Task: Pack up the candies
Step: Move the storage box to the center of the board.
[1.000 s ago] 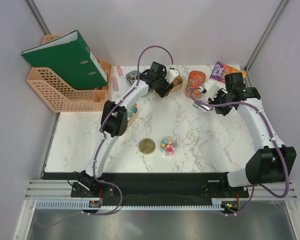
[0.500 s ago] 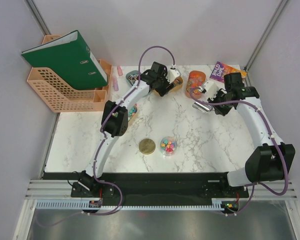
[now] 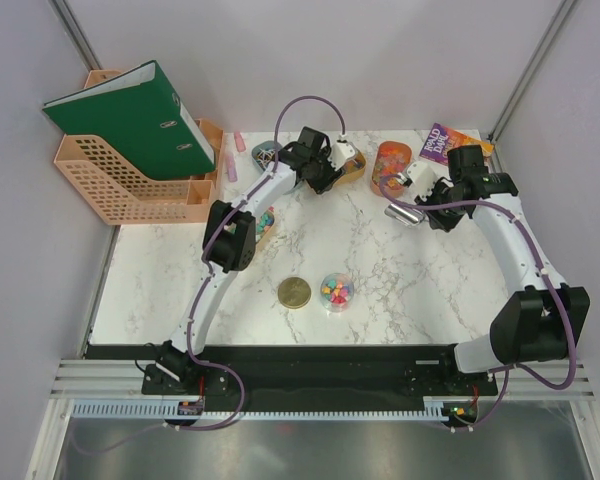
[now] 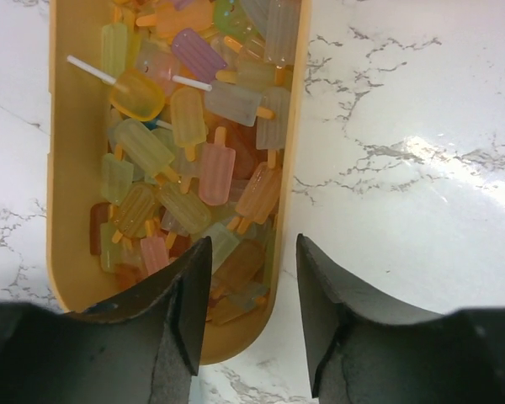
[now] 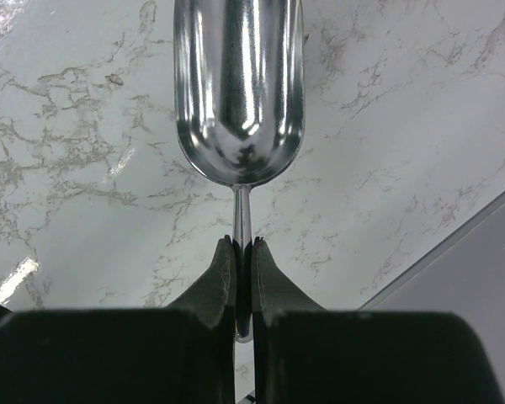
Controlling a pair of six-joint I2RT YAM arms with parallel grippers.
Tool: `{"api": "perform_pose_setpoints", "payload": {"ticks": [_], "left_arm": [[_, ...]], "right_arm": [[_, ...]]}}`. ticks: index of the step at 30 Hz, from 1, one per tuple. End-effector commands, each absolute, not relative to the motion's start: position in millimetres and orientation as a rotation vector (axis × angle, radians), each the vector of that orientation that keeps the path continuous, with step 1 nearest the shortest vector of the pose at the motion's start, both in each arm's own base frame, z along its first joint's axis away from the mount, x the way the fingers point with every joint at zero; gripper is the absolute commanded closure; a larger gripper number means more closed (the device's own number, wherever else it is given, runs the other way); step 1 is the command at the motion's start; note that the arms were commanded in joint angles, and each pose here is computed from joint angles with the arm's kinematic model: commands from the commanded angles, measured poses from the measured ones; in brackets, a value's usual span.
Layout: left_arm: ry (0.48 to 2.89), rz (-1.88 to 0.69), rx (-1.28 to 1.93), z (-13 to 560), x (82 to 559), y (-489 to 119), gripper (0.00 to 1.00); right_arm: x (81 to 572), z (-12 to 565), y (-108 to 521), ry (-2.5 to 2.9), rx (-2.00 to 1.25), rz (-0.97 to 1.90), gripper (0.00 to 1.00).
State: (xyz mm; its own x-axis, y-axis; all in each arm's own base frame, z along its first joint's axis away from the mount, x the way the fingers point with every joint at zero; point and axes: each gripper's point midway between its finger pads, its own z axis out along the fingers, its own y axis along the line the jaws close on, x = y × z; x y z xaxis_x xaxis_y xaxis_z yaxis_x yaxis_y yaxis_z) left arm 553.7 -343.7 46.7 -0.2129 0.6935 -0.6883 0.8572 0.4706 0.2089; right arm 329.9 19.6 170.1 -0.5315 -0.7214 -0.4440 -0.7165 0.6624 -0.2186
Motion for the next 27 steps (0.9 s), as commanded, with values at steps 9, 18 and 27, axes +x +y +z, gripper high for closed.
{"api": "perform_pose_setpoints", "payload": {"ticks": [9, 18, 27], "left_arm": [[1.932, -0.333, 1.334, 50.8, 546.6, -349.2, 0.56], [1.956, -0.385, 1.43, 41.3, 512.8, -339.6, 0.8], [1.88, -0.452, 1.599, 58.2, 454.4, -326.0, 0.84]], "right_arm": [[338.8, 175.7, 24.0, 2.354, -1.1, 0.013, 1.0], [336.8, 176.5, 23.0, 2.351, -1.104, 0.004, 1.0], [339.8, 184.0, 21.7, 2.325, -1.137, -0.013, 1.0]]}}
